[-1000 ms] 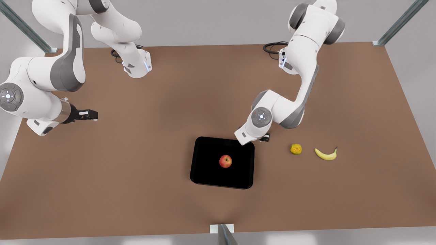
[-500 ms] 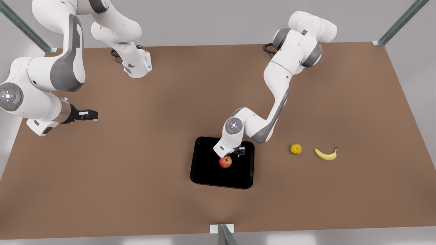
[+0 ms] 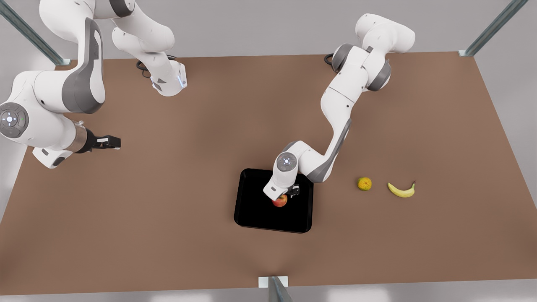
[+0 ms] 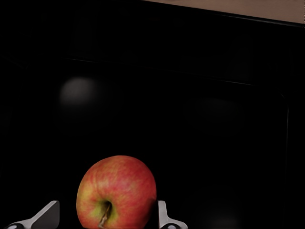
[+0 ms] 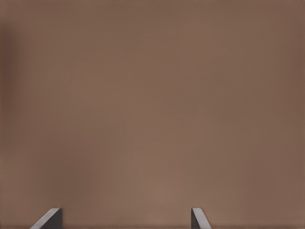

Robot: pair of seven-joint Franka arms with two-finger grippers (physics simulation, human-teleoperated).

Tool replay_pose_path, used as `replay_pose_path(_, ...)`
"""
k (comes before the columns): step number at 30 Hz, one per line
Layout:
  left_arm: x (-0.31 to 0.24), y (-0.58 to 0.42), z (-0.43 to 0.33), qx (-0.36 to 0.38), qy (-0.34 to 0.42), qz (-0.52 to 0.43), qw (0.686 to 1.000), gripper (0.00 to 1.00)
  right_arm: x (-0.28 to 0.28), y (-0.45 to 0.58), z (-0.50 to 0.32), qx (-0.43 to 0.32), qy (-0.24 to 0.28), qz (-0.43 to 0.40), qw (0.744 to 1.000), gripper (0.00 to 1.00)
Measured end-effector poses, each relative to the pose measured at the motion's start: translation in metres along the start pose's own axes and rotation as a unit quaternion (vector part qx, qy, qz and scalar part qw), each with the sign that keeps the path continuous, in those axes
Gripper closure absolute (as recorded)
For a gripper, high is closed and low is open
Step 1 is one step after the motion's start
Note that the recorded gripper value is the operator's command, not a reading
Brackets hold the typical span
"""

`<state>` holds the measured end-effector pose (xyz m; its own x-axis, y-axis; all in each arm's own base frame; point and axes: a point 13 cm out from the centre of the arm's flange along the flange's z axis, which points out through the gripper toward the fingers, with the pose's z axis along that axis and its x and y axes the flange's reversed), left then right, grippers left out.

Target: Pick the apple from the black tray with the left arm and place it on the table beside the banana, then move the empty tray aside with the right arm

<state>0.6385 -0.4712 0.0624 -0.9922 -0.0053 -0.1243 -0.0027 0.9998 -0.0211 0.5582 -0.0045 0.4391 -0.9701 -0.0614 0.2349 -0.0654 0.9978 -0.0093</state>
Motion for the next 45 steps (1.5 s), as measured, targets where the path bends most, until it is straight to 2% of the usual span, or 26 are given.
replay_pose_path(10, 0.008, 0.002, 0.029, 0.0, 0.005, -0.01, 1.0, 0.0, 0.0, 0.0, 0.0, 0.0, 0.0, 0.0, 1.0, 0.0)
replay_pose_path(12, 0.007, 0.002, 0.029, 0.001, 0.003, -0.012, 1.0, 0.29, 0.0, 0.0, 0.0, 0.0, 0.0, 0.0, 1.0, 0.0)
replay_pose_path(13, 0.006, 0.002, 0.029, 0.001, 0.002, -0.013, 1.0, 0.31, 0.0, 0.0, 0.0, 0.0, 0.0, 0.0, 1.0, 0.0)
replay_pose_path(18, 0.002, 0.001, 0.007, -0.004, 0.0, -0.014, 1.0, 0.3, 0.0, 0.0, 0.0, 0.0, 0.0, -0.001, 1.0, 0.0)
replay_pose_path(22, -0.018, 0.024, -0.087, -0.013, 0.021, -0.028, 0.999, 0.31, 0.0, 0.0, 0.0, 0.0, 0.0, -0.001, 1.0, 0.0)
replay_pose_path(25, -0.055, 0.122, -0.143, -0.036, 0.067, -0.066, 0.995, 0.31, 0.0, 0.001, 0.0, 0.0, 0.0, -0.001, 1.0, 0.0)
replay_pose_path(28, -0.073, 0.254, -0.153, -0.061, 0.131, -0.099, 0.985, 0.31, -0.009, 0.017, -0.003, 0.0, -0.005, -0.013, 1.0, 0.0)
replay_pose_path(30, -0.07, 0.331, -0.131, -0.068, 0.177, -0.108, 0.976, 0.3, -0.031, 0.125, -0.008, -0.003, -0.019, -0.076, 0.997, 0.0)
replay_pose_path(32, -0.052, 0.358, -0.092, -0.069, 0.224, -0.086, 0.968, 0.3, -0.034, 0.24, 0.003, -0.007, -0.021, -0.129, 0.991, 0.0)
replay_pose_path(35, -0.023, 0.364, -0.043, -0.057, 0.278, -0.041, 0.958, 0.31, -0.025, 0.349, 0.044, -0.009, -0.016, -0.146, 0.989, 0.0)
replay_pose_path(38, -0.008, 0.366, -0.021, -0.042, 0.304, -0.001, 0.952, 0.3, -0.045, 0.37, 0.07, -0.021, -0.023, -0.079, 0.996, 0.0)
replay_pose_path(39, -0.007, 0.369, -0.019, -0.039, 0.308, 0.011, 0.951, 0.09, -0.054, 0.371, 0.08, -0.024, -0.025, -0.053, 0.998, 0.0)
replay_pose_path(40, -0.006, 0.371, -0.018, -0.035, 0.31, 0.021, 0.95, 0.0, -0.063, 0.372, 0.089, -0.028, -0.026, -0.027, 0.999, 0.0)
replay_pose_path(45, -0.019, 0.38, -0.044, -0.029, 0.295, 0.071, 0.952, 0.0, -0.106, 0.38, 0.134, -0.047, -0.041, 0.096, 0.993, 0.0)
